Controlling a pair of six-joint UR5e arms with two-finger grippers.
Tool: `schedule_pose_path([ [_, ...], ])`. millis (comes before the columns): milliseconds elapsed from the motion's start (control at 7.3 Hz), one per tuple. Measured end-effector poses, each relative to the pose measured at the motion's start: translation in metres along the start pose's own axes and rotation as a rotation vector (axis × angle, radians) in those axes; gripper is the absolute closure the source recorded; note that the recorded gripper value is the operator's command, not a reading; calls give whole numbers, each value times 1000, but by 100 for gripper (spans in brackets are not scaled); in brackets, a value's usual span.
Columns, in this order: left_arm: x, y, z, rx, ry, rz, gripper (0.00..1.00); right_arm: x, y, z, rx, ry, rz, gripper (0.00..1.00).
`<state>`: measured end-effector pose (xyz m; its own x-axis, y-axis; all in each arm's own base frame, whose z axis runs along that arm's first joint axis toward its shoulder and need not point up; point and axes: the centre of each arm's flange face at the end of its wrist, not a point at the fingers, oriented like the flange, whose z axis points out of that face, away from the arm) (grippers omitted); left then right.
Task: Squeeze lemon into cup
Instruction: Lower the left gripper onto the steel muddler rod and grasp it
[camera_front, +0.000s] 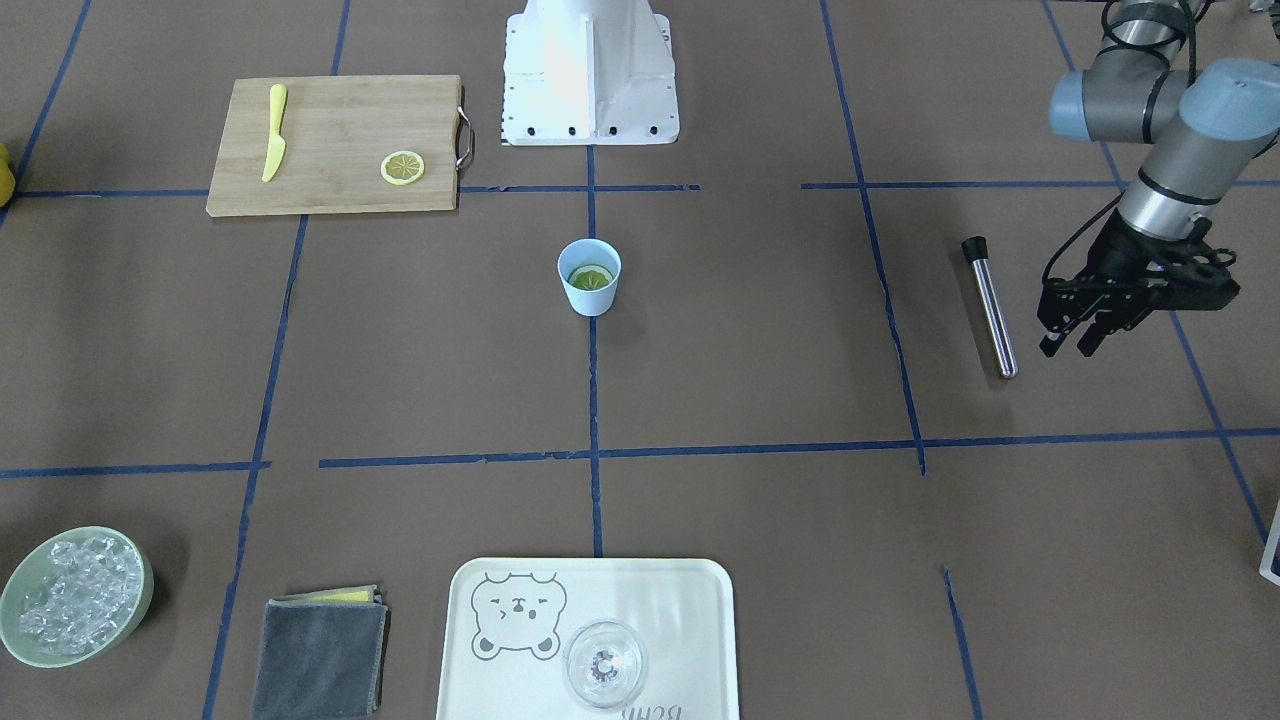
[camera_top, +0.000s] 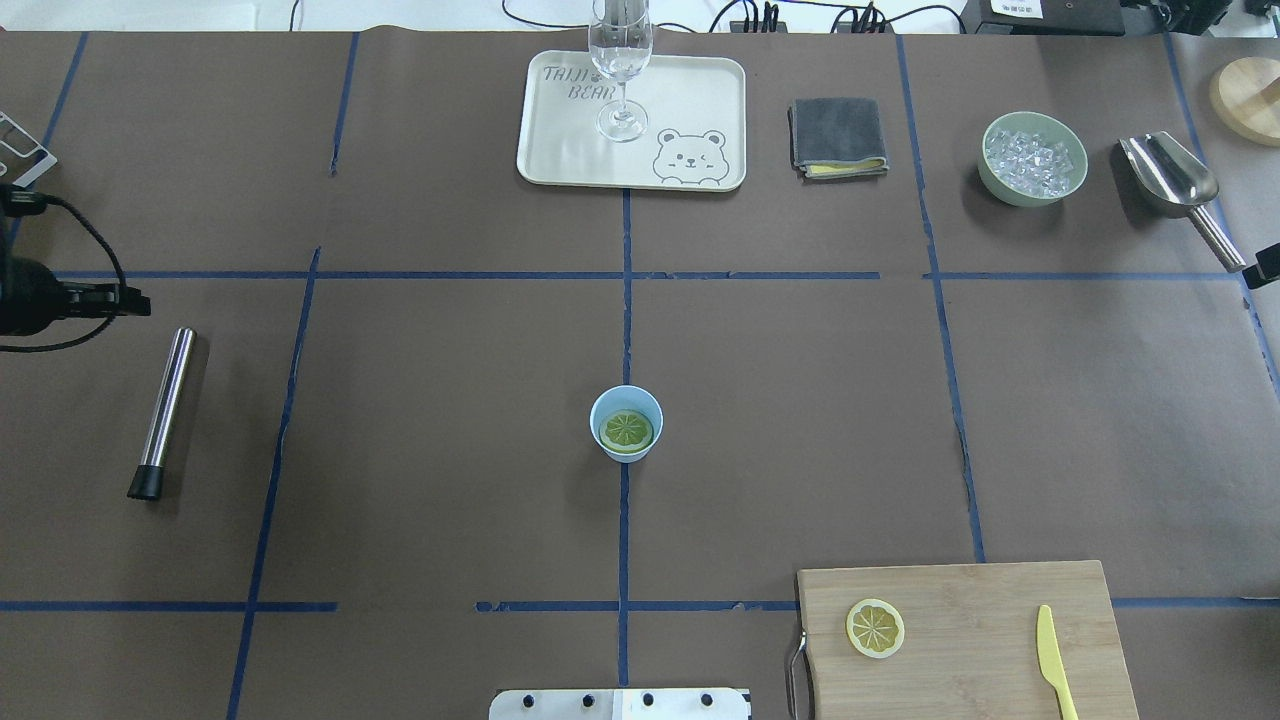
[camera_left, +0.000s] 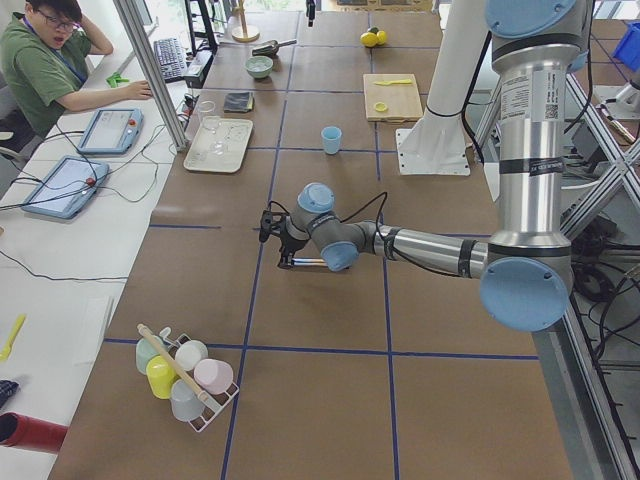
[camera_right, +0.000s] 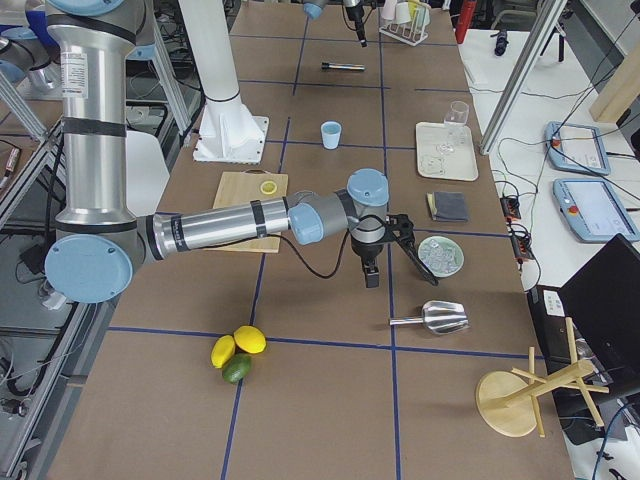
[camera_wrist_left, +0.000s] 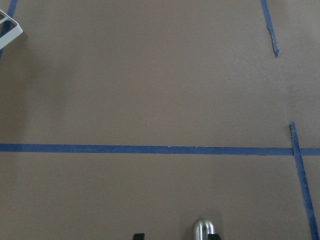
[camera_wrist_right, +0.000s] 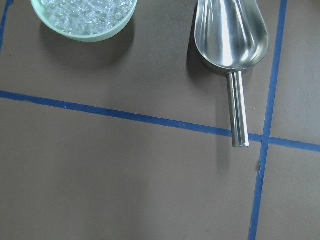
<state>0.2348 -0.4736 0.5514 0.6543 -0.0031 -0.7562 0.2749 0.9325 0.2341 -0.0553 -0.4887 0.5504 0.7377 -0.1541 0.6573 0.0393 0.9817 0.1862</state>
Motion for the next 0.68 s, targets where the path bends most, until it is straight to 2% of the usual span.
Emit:
schedule_pose_path([
  [137,10,-3,13,-9,0,16,39,1,1,0,0,0,0,0],
  [685,24,10,29,-45,4,79,42,1,0,0,2,1,0,0],
])
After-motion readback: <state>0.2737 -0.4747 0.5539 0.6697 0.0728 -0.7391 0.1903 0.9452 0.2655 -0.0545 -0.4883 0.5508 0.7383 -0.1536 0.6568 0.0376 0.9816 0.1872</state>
